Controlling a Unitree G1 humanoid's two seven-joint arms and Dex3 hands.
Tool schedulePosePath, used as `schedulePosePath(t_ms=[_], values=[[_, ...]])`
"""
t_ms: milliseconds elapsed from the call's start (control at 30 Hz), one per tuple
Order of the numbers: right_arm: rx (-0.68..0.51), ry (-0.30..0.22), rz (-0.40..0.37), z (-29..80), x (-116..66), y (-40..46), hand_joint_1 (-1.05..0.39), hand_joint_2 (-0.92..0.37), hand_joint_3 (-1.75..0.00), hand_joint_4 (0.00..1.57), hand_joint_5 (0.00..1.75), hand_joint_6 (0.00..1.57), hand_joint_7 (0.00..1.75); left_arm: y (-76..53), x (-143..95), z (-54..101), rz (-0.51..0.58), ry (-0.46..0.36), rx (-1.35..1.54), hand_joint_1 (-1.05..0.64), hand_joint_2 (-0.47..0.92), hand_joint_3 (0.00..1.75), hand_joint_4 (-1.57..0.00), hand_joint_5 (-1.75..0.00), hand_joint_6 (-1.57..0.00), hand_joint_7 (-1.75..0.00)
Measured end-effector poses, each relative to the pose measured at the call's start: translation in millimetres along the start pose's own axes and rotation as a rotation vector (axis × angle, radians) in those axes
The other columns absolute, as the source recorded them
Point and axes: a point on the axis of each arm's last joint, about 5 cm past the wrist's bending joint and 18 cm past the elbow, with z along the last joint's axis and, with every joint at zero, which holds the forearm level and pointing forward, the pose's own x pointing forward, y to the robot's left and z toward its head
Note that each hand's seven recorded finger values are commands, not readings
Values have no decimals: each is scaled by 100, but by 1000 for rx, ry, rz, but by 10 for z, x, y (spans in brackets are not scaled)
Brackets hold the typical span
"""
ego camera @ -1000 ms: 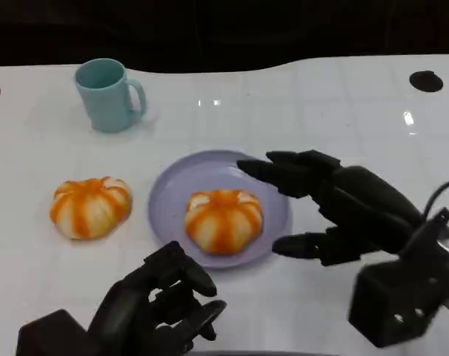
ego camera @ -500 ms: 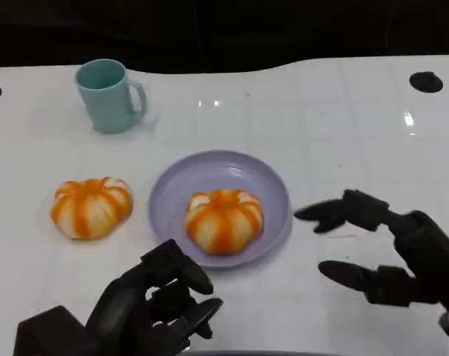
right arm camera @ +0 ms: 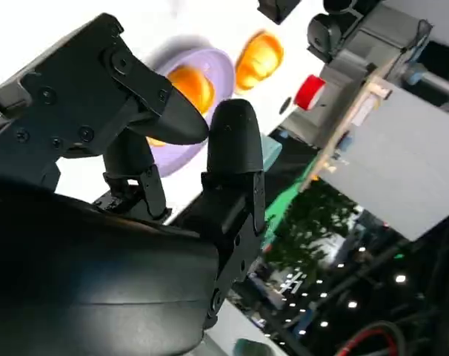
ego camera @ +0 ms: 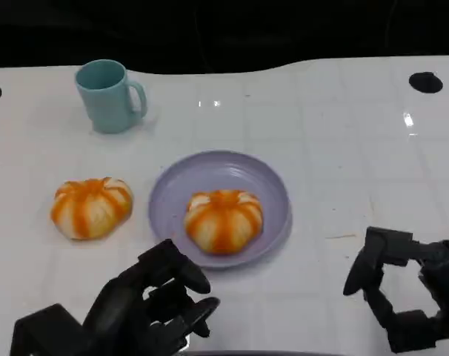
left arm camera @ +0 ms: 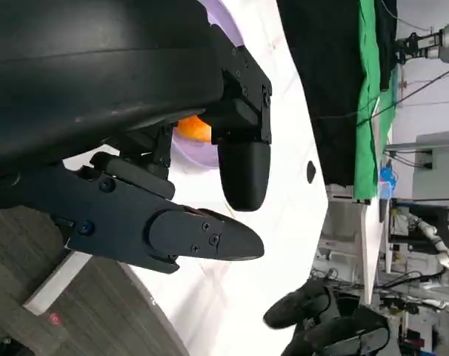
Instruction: Grasp the bread from the table and place it into the plate.
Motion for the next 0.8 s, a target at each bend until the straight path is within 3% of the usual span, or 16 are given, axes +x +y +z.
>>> schedulePosePath(t_ms=[400, 800], values=[[-5, 80, 5, -127, -45, 30, -12, -34, -143, 84, 175, 74, 153, 62, -22, 0, 15, -6, 26, -47, 92, 23, -60, -175, -42, -167], [-31, 56, -12, -132, 0, 96, -12, -30, -147, 89, 175, 77, 153, 99, -33, -6, 14, -11, 27, -50, 92, 24, -58, -175, -41, -170]])
